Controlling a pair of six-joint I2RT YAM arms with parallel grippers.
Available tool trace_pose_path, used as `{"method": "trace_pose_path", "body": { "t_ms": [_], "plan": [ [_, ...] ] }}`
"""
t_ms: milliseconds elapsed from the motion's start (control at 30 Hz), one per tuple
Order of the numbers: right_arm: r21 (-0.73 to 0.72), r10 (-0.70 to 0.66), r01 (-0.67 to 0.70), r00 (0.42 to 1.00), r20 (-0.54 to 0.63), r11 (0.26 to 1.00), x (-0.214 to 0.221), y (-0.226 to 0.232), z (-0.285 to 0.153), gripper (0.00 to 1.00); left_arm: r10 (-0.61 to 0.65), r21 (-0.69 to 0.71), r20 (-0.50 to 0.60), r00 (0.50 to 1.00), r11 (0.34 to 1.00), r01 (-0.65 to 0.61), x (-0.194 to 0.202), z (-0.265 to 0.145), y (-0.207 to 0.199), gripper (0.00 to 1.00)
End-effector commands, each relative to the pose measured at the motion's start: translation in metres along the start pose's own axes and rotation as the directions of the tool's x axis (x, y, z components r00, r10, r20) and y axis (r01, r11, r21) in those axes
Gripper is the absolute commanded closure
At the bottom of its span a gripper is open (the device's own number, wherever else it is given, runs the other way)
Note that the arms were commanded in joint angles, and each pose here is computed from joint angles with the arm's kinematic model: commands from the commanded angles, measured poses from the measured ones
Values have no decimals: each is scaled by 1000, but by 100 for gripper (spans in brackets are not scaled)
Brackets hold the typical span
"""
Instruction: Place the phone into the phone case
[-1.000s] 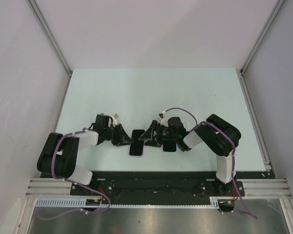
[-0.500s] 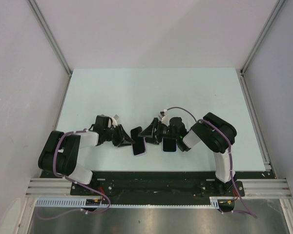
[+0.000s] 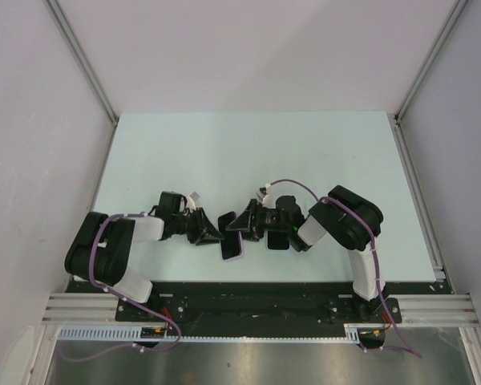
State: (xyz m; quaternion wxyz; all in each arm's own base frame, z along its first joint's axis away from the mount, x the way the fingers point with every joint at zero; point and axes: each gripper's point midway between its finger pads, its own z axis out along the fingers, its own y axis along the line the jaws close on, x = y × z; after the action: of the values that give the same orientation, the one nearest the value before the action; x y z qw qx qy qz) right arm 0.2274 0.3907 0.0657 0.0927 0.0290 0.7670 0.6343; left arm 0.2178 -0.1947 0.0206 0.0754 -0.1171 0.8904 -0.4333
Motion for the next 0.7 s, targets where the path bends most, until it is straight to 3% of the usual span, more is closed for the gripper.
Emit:
{"method": "trace_pose_path", "body": {
  "t_ms": [0, 233, 333, 667],
  "plan": [
    [-100, -117, 118, 993, 19, 988, -6, 38, 1, 37, -21, -8, -80, 997, 1000, 21, 21, 1, 2, 68],
    [-61, -130, 131, 991, 22, 990, -8, 33, -3, 47, -20, -23, -69, 997, 1000, 18, 18, 0, 5, 68],
    [-68, -137, 138, 990, 15, 988, -7, 36, -4, 40, -19, -23, -68, 998, 1000, 18, 17, 0, 5, 68],
    [-35, -135, 136, 990, 24, 990, -10, 32, -11, 41, -17, -29, -63, 998, 999, 15, 16, 1, 7, 67]
  ]
}}
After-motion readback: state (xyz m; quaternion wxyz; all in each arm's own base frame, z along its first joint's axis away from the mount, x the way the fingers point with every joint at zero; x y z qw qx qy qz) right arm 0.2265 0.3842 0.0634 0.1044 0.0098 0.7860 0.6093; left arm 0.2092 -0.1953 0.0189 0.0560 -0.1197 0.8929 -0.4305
